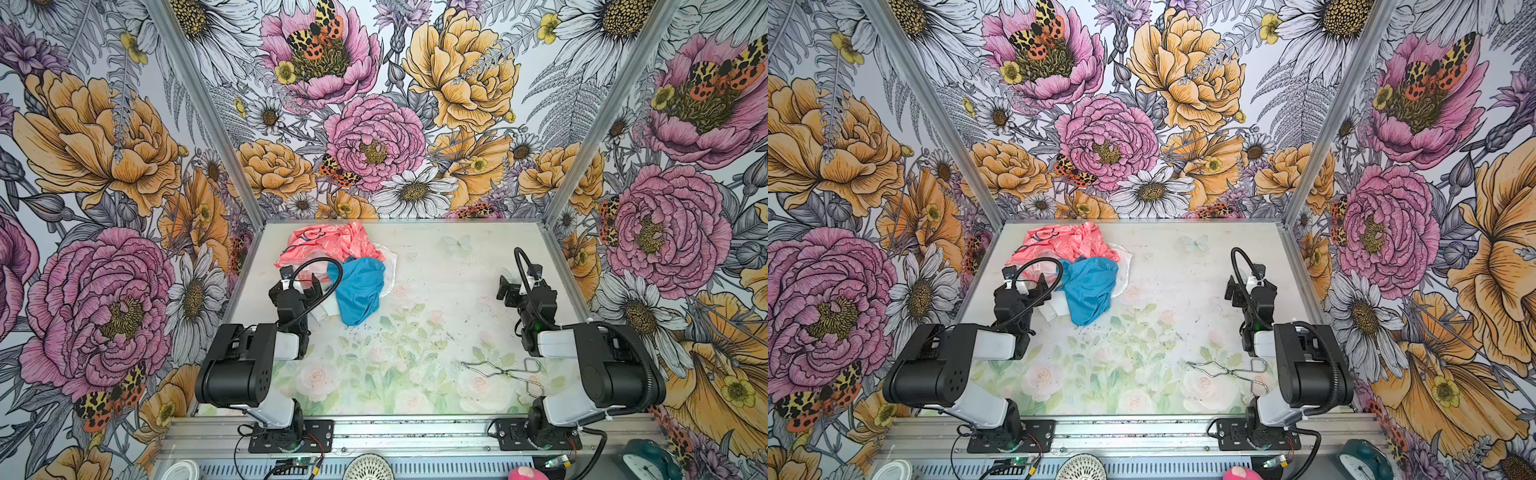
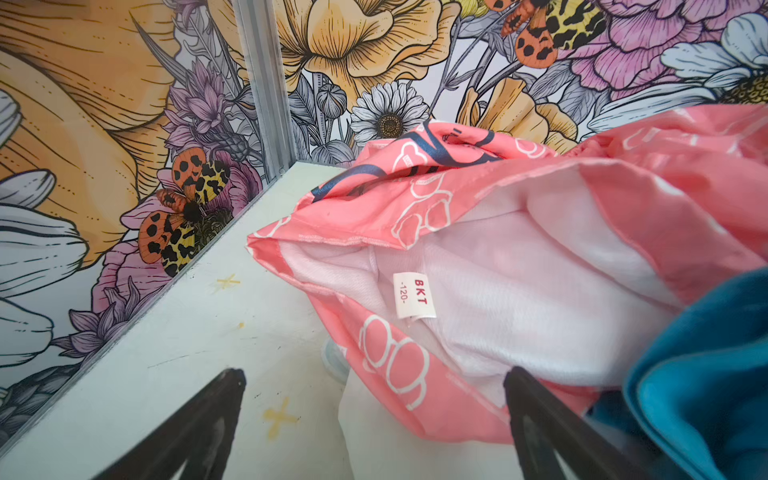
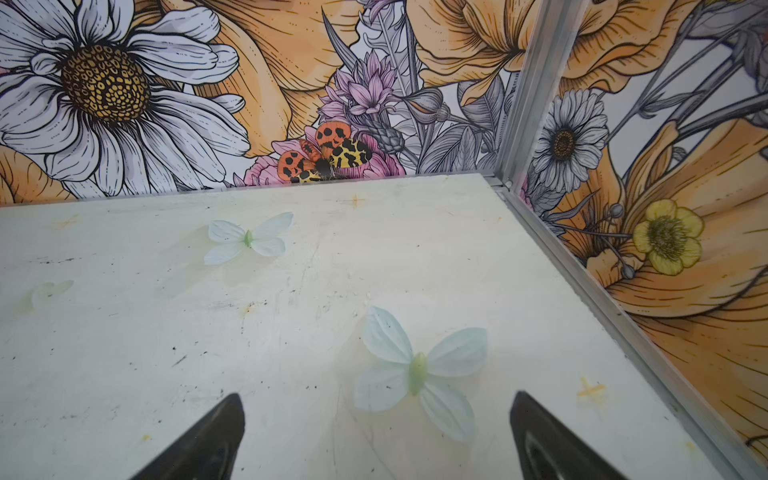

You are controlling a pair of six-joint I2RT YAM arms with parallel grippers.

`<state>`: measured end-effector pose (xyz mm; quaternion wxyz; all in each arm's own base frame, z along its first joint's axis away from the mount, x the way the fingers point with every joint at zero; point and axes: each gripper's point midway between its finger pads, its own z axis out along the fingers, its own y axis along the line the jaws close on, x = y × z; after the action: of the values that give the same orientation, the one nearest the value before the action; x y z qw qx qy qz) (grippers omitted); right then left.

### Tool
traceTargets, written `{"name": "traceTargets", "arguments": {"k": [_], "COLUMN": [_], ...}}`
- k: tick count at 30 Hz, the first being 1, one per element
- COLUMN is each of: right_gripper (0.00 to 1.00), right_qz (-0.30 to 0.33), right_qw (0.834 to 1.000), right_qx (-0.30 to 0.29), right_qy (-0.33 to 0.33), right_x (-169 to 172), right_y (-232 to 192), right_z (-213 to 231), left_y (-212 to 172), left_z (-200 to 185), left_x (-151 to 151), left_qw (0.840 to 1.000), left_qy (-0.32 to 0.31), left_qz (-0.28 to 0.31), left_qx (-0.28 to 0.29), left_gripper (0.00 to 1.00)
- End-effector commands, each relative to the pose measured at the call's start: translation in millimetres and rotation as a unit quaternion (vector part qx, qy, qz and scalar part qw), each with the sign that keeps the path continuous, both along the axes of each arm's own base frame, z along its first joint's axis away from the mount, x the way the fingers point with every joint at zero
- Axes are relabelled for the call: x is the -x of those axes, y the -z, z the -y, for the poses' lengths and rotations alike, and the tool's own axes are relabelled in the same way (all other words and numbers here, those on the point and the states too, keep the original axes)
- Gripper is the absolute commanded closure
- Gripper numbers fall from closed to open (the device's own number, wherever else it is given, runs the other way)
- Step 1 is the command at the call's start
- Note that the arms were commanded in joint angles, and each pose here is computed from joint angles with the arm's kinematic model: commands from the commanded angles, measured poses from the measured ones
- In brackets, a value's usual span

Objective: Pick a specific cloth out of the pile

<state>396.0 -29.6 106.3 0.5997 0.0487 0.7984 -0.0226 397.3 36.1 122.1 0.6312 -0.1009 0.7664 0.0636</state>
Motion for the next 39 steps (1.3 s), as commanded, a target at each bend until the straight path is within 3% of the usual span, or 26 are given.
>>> {"name": "traceTargets", "arguments": {"k": [1, 25, 39], "right_gripper": [0.01, 0.01, 0.01], "right_qz": [0.006, 0.004, 0.013], "right_qw": [1.0, 1.0, 1.0], "right_qx": [0.003, 0.007, 0.015], "right_qy": [-0.02, -0.019, -0.019], "right_x": [-6.6, -6.3, 3.7], "right_y": [-6.3, -9.4, -34.3], "right_z": [-7.3, -8.4, -11.5], "left_y": [-9.0, -10.5, -36.7], "left_z": [2.5, 3.8, 6.9], "left_x": [-3.8, -2.5, 18.0], "left_qw": [1.0, 1.0, 0.998], "left_qy": [0.007, 0.009, -0.002], "left_qz": [0.012, 0.017, 0.052], "left_qx": [-0.005, -0.007, -0.02], "left_gripper": [0.01, 0.01, 0.02]}}
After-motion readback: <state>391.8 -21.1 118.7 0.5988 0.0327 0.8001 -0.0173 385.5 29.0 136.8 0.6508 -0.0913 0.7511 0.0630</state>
